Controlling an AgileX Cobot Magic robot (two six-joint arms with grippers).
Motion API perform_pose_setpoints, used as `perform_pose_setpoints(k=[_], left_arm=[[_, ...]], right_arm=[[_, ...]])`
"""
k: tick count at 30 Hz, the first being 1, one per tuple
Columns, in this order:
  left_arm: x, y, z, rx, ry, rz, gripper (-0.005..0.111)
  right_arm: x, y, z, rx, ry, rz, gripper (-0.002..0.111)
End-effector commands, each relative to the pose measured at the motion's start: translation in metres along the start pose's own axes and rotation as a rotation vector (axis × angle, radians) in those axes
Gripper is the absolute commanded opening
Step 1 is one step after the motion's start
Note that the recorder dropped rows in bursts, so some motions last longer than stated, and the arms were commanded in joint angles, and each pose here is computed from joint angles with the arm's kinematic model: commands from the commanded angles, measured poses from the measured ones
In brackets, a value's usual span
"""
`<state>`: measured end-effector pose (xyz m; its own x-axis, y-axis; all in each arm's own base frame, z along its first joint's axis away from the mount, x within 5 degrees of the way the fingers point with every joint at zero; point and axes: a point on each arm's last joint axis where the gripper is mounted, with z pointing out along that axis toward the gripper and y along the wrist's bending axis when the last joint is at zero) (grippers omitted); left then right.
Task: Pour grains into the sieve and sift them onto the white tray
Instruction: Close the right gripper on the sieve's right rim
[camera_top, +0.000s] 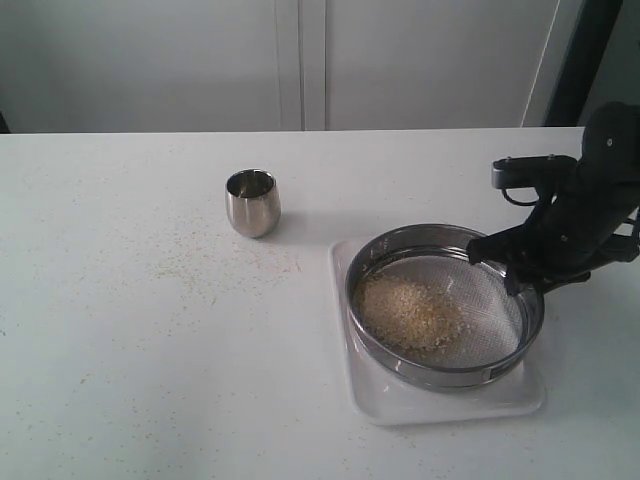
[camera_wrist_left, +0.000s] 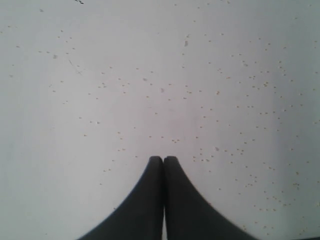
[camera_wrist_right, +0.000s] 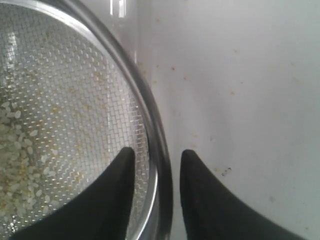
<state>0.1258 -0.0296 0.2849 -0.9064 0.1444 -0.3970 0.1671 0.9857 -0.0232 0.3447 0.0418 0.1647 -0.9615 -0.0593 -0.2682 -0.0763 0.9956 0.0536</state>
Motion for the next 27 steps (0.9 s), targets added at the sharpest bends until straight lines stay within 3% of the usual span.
perform_pose_setpoints(k=[1,27], left_arm=[[0.0031,0.0,-0.0005,0.004,0.014,-0.003,0.0],[0.0031,0.0,-0.0005,0.004,0.014,-0.003,0.0]], right_arm=[[-0.0009,0.0,0.0048,-0.001,0.001,-0.01,0.03],[-0.0019,-0.0001,0.0138,-0.004,0.018,-0.003,0.028]])
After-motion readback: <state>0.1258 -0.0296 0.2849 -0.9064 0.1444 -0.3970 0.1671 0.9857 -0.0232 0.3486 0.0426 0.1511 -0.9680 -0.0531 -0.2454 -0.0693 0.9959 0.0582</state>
